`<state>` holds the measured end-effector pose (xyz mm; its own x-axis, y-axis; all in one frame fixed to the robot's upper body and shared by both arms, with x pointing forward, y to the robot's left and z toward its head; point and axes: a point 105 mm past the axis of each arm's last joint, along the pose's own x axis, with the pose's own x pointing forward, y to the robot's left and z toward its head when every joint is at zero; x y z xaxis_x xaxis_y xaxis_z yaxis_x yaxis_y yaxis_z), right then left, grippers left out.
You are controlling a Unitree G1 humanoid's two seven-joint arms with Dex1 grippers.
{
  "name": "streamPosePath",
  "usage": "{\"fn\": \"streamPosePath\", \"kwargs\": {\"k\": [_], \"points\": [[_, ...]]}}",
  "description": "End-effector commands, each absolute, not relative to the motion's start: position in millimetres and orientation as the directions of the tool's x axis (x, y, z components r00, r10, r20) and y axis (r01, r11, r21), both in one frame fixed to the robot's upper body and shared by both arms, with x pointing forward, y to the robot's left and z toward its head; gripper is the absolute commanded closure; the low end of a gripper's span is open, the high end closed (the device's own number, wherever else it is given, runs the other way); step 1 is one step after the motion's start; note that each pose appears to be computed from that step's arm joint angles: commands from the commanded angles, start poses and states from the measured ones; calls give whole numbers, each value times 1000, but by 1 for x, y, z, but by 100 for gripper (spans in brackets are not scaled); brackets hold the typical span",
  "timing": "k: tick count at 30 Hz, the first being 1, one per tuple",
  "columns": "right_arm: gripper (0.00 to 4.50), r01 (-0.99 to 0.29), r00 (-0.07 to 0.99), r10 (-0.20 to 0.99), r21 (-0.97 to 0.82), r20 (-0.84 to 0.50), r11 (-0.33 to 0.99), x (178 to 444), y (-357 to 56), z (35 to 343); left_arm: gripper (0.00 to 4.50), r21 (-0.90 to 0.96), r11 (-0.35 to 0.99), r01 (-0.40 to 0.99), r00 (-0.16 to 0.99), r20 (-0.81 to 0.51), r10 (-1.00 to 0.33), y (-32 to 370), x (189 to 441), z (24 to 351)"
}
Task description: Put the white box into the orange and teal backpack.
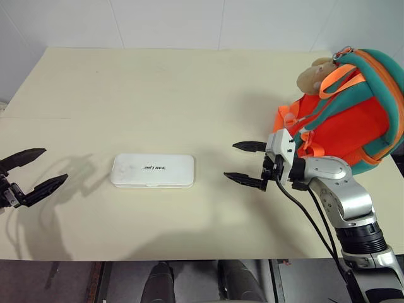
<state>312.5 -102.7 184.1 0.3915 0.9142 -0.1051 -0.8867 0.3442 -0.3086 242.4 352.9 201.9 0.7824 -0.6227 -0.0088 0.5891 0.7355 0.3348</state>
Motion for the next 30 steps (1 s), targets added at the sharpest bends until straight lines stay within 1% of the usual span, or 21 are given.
{"fn": "streamPosePath", "kwargs": {"k": [1, 5, 7, 12, 18, 25, 27, 30], "points": [[4, -876, 370, 928, -350, -42, 333, 309, -95, 203, 0, 374, 733, 568, 791, 0, -612, 358, 243, 214], [4, -876, 369, 929, -350, -38, 334, 312, -92, 199, 0, 359, 732, 579, 782, 10, -623, 351, 247, 208], [4, -877, 362, 932, -351, -29, 330, 310, -89, 202, 0, 353, 726, 590, 773, 13, -634, 346, 249, 208], [4, -874, 361, 932, -361, -34, 326, 308, -86, 202, 0, 349, 723, 596, 770, 6, -638, 347, 252, 208], [4, -849, 398, 916, -396, -46, 349, 307, -85, 202, 0, 324, 740, 589, 784, -7, -621, 352, 257, 208], [4, -793, 461, 885, -475, -61, 381, 323, -82, 199, 0, 318, 755, 574, 797, -7, -603, 354, 271, 216], [4, -785, 469, 881, -488, -63, 382, 326, -80, 196, 0, 314, 761, 567, 797, 24, -603, 352, 275, 220], [4, -779, 484, 873, -484, -62, 397, 330, -74, 192, 0, 300, 779, 551, 811, 25, -584, 355, 277, 213]]}}
